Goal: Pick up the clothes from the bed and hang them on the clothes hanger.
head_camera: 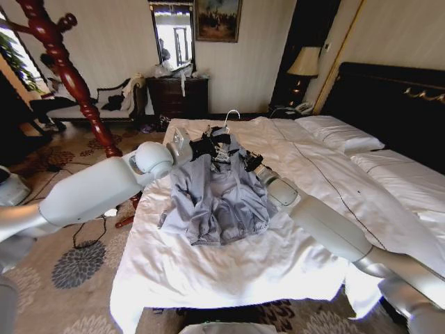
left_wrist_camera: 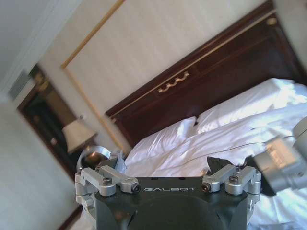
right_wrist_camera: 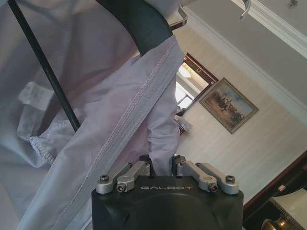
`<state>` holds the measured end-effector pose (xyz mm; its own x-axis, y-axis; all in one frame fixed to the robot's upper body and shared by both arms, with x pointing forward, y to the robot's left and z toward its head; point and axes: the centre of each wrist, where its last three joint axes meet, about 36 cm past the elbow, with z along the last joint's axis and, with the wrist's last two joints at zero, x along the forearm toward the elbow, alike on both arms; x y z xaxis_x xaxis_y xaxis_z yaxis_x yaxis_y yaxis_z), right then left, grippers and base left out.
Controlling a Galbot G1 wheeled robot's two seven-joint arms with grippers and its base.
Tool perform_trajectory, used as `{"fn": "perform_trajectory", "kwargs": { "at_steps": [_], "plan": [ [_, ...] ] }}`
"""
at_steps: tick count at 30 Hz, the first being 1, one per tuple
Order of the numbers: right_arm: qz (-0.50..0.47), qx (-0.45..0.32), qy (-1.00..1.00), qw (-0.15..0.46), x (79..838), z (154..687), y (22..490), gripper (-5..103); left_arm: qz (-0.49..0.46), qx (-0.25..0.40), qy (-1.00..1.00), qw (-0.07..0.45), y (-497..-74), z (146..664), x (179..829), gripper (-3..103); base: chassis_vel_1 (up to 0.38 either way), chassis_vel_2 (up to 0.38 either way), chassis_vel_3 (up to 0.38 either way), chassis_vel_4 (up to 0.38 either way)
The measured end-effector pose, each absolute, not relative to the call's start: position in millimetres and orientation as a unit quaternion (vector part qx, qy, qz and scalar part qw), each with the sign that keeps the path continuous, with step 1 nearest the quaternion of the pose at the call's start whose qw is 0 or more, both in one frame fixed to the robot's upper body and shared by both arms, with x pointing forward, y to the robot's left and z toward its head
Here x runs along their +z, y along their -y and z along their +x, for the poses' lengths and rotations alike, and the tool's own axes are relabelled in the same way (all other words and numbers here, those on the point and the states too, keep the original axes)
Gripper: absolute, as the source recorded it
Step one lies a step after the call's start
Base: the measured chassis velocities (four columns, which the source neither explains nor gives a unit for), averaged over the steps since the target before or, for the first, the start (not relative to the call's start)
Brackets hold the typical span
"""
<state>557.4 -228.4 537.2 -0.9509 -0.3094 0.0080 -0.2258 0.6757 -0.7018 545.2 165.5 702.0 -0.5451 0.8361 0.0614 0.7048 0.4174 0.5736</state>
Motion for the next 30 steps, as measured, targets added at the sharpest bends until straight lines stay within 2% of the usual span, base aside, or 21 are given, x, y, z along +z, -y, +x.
{"fn": "perform_trajectory", "kwargs": {
  "at_steps": [8,15,18,19,22,24,27,30],
  "plan": [
    [-0.142,-0.375,-0.914,0.056,535,551,238,19,0.504,0.398,-0.743,0.187,-143,544,742,100,0.0,0.0,0.0,0.0],
    [-0.139,-0.38,-0.913,0.053,533,545,249,19,0.516,0.483,-0.669,0.231,-145,540,751,100,0.0,0.0,0.0,0.0],
    [-0.137,-0.381,-0.913,0.052,533,543,252,19,0.516,0.521,-0.626,0.266,-152,540,762,102,0.0,0.0,0.0,0.0],
    [-0.137,-0.381,-0.913,0.051,533,543,253,19,0.512,0.53,-0.617,0.275,-154,540,767,100,0.0,0.0,0.0,0.0],
    [-0.137,-0.381,-0.913,0.051,532,542,253,19,0.505,0.538,-0.612,0.285,-158,539,773,96,0.0,0.0,0.0,0.0],
    [-0.136,-0.38,-0.913,0.051,532,542,253,19,0.49,0.521,-0.633,0.297,-162,536,776,93,0.0,0.0,0.0,0.0],
    [-0.134,-0.38,-0.914,0.052,530,542,253,19,0.467,0.485,-0.681,0.287,-174,536,769,99,0.0,0.0,0.0,0.0],
    [-0.131,-0.382,-0.913,0.053,528,542,255,19,0.438,0.447,-0.736,0.257,-196,535,758,100,0.0,0.0,0.0,0.0]
  ]
}}
